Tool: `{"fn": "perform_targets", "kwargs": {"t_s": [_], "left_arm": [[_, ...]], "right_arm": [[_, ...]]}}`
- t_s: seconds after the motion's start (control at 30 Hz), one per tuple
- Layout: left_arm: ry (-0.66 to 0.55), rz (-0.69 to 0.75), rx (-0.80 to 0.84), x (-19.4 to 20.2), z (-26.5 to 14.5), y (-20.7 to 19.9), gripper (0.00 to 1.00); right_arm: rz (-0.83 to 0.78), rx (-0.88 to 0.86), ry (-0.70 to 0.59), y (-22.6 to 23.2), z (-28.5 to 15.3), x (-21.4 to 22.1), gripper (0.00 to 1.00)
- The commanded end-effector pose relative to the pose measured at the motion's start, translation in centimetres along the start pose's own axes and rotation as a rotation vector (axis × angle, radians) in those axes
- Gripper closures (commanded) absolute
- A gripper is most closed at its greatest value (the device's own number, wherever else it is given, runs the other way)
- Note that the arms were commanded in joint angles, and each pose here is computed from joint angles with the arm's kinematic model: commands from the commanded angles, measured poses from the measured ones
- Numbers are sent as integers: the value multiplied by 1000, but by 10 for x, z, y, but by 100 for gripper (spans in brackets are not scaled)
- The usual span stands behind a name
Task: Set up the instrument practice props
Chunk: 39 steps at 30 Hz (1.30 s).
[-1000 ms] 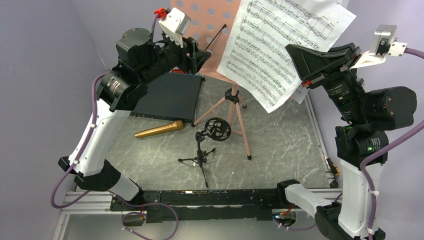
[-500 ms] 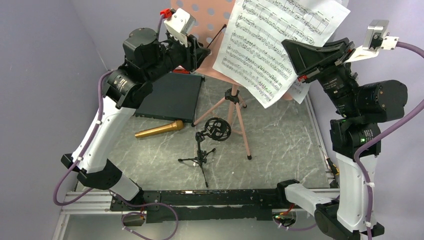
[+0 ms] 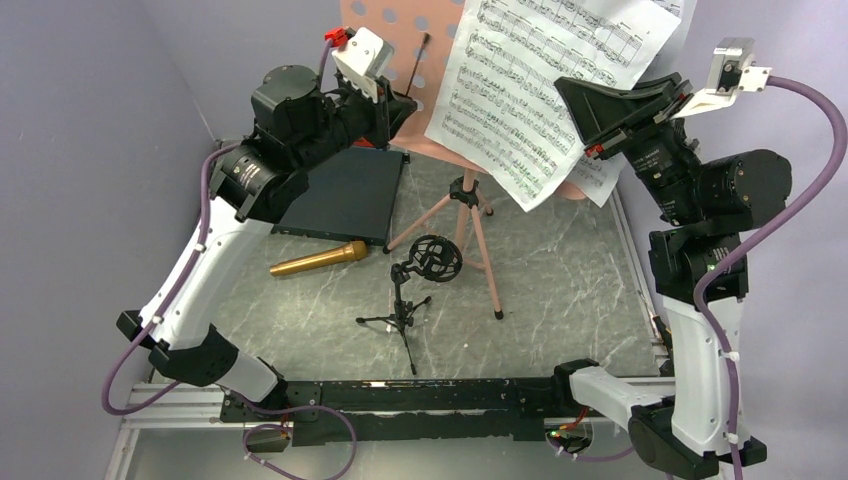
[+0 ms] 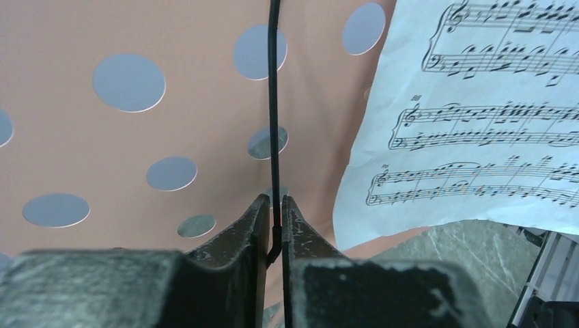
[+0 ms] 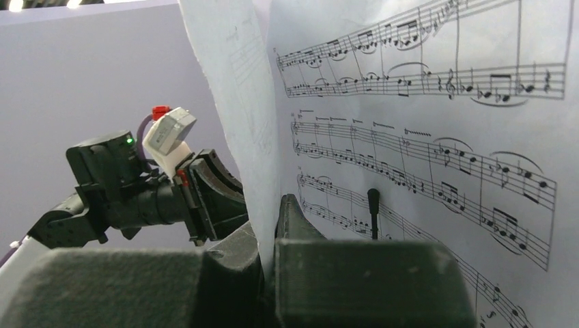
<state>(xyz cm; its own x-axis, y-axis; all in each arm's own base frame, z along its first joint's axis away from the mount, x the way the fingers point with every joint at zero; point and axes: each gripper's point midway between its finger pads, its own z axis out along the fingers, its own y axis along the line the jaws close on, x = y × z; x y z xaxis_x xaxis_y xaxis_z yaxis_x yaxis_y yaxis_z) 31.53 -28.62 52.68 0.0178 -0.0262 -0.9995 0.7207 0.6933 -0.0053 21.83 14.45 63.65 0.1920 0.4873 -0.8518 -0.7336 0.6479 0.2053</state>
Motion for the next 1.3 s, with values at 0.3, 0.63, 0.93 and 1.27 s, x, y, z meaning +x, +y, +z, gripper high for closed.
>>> {"fn": "perform_targets", "kwargs": {"t_s": [0.3,0.63,0.93,1.27], "left_arm": [[-155,28,52,-40,-30,-12,97],[-190,52,93,-41,-35,-19,97],[-211,100,131,-42,-38,-26,97],[-203,103,152,-38,-39,-29,97]], "right_arm": [[-10,2,-76,2,1,-16,100],[22,-13,-67,-3,10,-8,100],[44,-36,-57,-3,16,-2,100],[81,-99,-42,12,31,9,100]]}}
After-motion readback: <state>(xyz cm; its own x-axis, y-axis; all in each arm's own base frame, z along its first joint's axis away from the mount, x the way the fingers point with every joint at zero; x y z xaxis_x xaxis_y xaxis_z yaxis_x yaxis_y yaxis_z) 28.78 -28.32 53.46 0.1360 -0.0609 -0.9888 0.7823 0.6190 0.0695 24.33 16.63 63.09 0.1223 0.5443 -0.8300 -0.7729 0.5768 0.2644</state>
